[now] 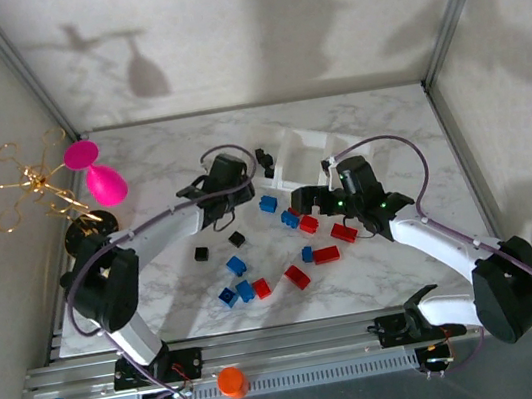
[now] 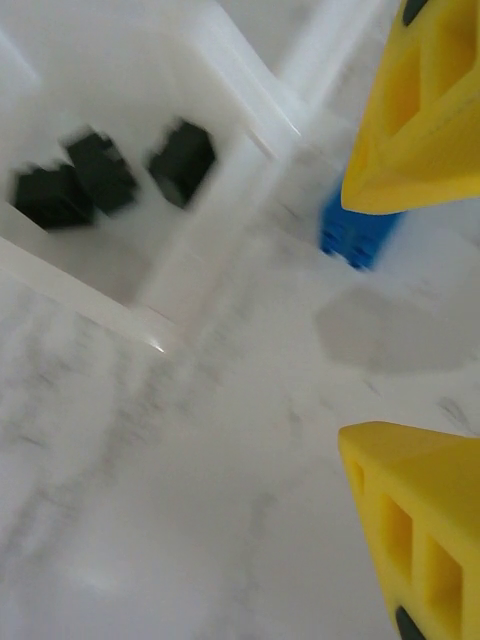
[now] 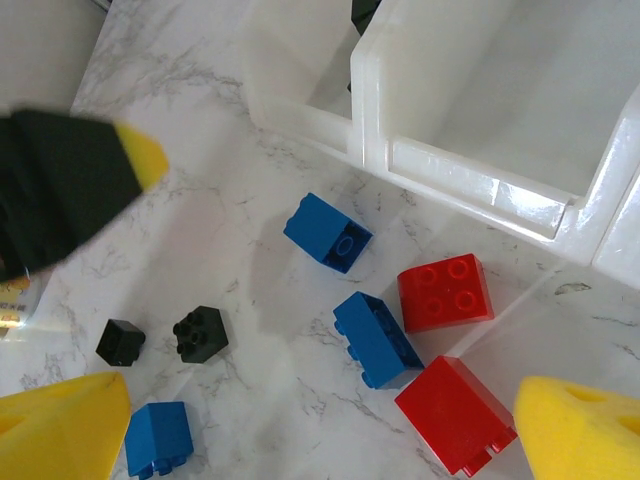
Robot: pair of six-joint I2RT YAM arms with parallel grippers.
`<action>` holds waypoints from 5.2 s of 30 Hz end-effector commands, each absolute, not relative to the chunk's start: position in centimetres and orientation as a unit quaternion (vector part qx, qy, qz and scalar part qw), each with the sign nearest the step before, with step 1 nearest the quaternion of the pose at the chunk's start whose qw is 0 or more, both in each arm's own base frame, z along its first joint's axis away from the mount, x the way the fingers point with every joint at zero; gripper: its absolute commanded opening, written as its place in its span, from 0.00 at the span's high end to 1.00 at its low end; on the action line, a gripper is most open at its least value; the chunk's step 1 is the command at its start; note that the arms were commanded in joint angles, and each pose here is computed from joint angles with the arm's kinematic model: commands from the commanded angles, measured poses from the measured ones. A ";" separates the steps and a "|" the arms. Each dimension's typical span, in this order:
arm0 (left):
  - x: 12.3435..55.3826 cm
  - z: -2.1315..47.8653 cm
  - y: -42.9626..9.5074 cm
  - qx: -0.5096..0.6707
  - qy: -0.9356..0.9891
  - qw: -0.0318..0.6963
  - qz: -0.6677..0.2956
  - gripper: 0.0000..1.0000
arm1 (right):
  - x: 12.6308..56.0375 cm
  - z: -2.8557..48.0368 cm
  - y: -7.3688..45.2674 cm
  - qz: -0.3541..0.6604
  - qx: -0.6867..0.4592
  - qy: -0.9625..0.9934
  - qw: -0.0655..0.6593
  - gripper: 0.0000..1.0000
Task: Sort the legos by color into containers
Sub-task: Pick up the lego from the center of the table, then place the lego in the container, then pick up the lego from the center of the table.
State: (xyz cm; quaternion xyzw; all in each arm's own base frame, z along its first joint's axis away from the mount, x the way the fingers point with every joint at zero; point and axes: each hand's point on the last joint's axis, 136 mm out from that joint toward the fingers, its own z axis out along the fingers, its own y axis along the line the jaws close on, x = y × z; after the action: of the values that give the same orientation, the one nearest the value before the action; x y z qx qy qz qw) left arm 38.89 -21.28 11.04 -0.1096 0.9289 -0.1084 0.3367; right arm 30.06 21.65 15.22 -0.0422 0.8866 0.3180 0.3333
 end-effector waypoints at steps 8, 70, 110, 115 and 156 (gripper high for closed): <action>32.8 7.3 -18.3 -0.118 0.949 0.292 -0.030 0.38 | 29.7 14.5 20.9 0.310 -0.018 0.893 0.326 0.01; 38.3 10.4 -23.8 -0.085 0.933 0.349 -0.013 0.56 | 31.1 17.3 20.5 0.305 -0.011 0.888 0.345 0.01; 45.1 18.3 -24.2 -0.130 0.893 0.413 -0.126 0.48 | 31.8 19.1 21.8 0.324 -0.079 0.868 0.367 0.01; 40.6 18.4 -21.1 -0.142 0.892 0.413 -0.119 0.48 | 30.5 18.5 23.3 0.329 -0.115 0.869 0.351 0.01; 27.8 2.0 -9.9 -0.174 0.943 0.278 0.046 0.40 | 25.8 13.4 30.4 0.336 -0.168 0.879 0.292 0.01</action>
State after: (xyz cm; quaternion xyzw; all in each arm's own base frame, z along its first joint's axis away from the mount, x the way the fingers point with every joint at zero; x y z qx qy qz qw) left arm 26.94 -10.49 1.94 -0.1731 0.9470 0.0305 0.2690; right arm 25.81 30.19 13.77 -0.1733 0.8770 0.3390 0.2930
